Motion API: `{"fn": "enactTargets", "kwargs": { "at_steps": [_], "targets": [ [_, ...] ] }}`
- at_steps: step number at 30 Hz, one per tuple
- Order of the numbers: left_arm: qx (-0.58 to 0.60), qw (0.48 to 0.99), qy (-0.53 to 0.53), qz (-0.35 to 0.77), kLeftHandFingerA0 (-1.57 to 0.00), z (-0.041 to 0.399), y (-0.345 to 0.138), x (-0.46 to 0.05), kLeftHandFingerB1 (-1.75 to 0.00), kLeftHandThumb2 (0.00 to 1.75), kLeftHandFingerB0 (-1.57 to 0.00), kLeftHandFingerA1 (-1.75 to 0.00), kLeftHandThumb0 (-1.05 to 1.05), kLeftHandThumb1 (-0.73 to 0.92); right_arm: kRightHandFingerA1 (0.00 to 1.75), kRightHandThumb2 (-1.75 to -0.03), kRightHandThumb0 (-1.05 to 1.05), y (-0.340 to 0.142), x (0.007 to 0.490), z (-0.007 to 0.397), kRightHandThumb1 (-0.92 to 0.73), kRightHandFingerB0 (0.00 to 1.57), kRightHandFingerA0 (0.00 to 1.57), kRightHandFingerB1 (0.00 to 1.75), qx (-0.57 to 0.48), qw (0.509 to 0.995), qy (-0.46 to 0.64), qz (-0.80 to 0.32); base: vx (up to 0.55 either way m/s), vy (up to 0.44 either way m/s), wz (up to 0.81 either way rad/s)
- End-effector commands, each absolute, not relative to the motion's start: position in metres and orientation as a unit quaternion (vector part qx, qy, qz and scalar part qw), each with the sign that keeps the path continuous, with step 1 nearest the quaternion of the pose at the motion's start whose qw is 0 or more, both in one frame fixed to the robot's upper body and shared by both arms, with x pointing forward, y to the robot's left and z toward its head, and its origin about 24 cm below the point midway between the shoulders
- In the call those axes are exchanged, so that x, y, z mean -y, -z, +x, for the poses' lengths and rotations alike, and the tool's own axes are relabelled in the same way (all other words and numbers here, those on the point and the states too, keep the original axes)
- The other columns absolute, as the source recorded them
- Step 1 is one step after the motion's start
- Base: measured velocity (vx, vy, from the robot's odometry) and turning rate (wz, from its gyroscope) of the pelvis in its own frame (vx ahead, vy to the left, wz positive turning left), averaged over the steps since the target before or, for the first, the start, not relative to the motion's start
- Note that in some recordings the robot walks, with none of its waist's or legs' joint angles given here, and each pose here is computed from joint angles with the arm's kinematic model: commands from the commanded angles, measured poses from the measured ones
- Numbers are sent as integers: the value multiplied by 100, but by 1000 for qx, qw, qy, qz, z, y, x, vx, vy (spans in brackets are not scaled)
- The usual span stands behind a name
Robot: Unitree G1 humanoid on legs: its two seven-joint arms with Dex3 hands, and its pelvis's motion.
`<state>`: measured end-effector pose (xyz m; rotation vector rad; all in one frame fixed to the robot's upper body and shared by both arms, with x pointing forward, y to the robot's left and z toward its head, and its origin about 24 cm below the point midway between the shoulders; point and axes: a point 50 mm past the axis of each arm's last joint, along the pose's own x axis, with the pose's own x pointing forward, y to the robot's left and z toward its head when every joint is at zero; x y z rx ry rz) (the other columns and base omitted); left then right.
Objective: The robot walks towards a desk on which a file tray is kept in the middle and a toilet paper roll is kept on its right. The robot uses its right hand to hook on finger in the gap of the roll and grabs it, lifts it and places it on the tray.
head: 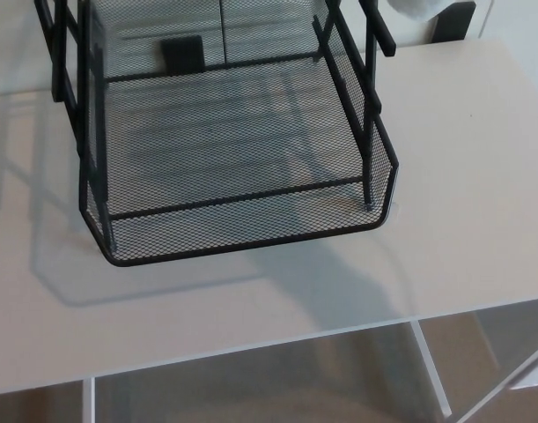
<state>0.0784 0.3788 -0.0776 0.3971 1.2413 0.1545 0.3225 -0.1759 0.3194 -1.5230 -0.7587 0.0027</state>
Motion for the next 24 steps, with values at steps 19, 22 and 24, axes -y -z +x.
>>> {"fn": "enactTargets", "kwargs": {
  "at_steps": [19,22,24],
  "targets": [
    [-395,910,-119,39,-46,132,50,-367,-43,76,-31,-51,-75,92,165,-63,-31,-238,54,333,-64,86,85,80,275,628,-257,-681,0,0,1],
    [-374,919,-118,37,-46,132,47,-357,-46,77,-32,-56,-74,91,161,-59,-33,-234,48,331,-65,87,84,74,278,634,-264,-672,0,0,15],
    [-363,925,-104,33,-46,128,47,-351,-45,76,-33,-55,-71,92,164,-59,-34,-227,43,327,-65,86,83,79,284,635,-271,-665,0,0,0]
  ]
}}
